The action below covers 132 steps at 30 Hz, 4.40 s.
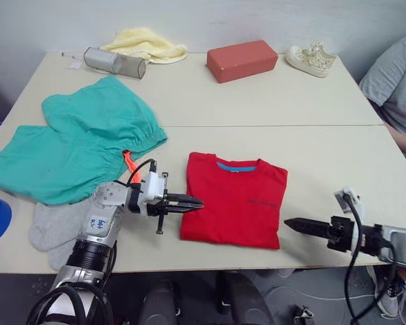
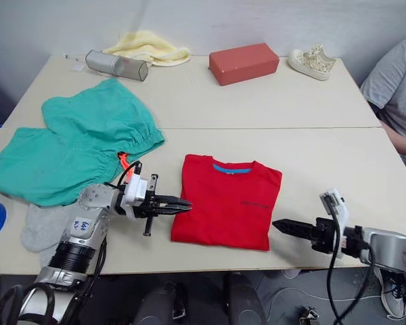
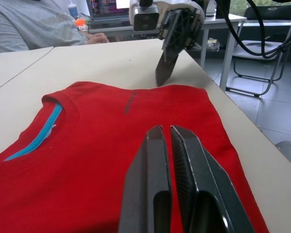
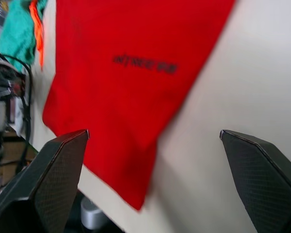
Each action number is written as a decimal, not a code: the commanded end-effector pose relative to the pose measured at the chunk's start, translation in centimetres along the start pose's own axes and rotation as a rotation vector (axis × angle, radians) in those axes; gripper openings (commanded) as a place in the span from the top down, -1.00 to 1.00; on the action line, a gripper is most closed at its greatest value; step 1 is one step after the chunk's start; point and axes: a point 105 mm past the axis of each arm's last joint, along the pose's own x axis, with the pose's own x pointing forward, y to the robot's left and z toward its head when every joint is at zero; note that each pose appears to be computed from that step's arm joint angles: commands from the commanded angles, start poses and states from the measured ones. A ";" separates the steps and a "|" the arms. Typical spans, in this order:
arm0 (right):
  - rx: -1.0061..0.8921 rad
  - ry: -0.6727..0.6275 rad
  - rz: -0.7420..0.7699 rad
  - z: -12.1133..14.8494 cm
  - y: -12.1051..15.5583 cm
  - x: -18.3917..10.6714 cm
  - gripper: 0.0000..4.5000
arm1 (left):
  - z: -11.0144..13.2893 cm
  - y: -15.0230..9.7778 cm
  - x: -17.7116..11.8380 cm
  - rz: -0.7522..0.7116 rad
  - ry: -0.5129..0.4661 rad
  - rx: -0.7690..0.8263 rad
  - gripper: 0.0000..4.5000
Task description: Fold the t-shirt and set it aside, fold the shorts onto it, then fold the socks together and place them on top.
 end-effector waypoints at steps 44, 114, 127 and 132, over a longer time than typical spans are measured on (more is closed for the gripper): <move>-0.064 -0.166 -0.478 5.8 -6.0 -11.6 0.99 | 3.4 -0.3 -0.6 -0.033 -0.101 -0.059 0.88; -1.343 -0.552 0.304 0.2 8.4 1.8 -1.00 | 3.2 -18.2 -33.3 1.704 0.270 -0.334 -0.98; -1.329 -0.525 0.339 -1.4 9.2 -0.4 -1.00 | 3.6 -9.8 -31.2 1.219 0.512 -0.187 -0.98; -1.350 -0.478 0.353 -2.5 10.1 -1.9 -1.00 | 3.6 -4.0 -29.7 1.020 0.616 -0.125 -0.98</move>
